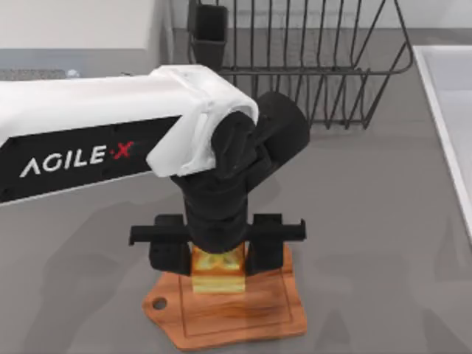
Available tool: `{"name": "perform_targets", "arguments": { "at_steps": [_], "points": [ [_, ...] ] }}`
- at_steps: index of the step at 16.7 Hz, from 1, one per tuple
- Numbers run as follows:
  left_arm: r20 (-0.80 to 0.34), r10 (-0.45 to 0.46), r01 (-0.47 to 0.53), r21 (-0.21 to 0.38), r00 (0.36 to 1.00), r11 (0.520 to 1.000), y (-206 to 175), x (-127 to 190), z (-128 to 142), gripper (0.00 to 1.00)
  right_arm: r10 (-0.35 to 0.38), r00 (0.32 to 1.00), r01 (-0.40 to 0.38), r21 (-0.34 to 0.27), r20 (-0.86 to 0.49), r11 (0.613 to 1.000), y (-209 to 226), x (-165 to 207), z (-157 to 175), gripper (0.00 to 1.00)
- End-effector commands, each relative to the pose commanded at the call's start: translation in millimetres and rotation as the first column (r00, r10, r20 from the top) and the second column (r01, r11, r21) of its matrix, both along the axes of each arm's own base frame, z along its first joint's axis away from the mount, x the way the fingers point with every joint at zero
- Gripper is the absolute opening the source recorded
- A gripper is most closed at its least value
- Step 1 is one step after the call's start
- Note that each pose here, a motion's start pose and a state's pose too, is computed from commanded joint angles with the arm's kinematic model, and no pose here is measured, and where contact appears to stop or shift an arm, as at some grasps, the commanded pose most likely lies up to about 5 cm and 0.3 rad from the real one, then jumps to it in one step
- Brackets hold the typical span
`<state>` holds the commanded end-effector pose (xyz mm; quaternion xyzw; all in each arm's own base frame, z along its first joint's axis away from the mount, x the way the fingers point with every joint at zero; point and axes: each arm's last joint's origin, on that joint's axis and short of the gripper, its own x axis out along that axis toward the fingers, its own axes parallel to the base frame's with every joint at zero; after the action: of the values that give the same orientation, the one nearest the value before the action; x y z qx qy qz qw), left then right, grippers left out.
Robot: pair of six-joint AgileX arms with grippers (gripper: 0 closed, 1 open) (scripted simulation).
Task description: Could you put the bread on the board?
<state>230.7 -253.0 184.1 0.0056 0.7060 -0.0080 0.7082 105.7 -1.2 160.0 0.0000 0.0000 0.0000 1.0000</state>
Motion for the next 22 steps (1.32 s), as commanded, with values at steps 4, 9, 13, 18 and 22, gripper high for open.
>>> {"name": "perform_targets", "arguments": {
  "at_steps": [4,9,13,18,22],
  "points": [
    [0.004,0.003,-0.003,-0.003,1.0,1.0,1.3,1.3,-0.4,0.0,0.0,1.0,0.0,0.0,0.0,1.0,0.0,0.0,0.0,1.0],
    [0.006,0.001,-0.001,-0.003,1.0,1.0,0.6,1.7,-17.7,0.0,0.0,1.0,0.0,0.0,0.0,1.0,0.0,0.0,0.0,1.0],
    [0.005,0.001,-0.001,-0.002,1.0,1.0,0.5,1.4,-30.8,0.0,0.0,1.0,0.0,0.0,0.0,1.0,0.0,0.0,0.0,1.0],
    [0.0,0.0,0.0,0.0,1.0,1.0,0.3,0.5,-45.0,0.0,0.0,1.0,0.0,0.0,0.0,1.0,0.0,0.0,0.0,1.0],
    [0.0,0.0,0.0,0.0,1.0,1.0,0.3,0.5,-45.0,0.08,0.0,1.0,0.0,0.0,0.0,1.0,0.0,0.0,0.0,1.0]
  ]
}}
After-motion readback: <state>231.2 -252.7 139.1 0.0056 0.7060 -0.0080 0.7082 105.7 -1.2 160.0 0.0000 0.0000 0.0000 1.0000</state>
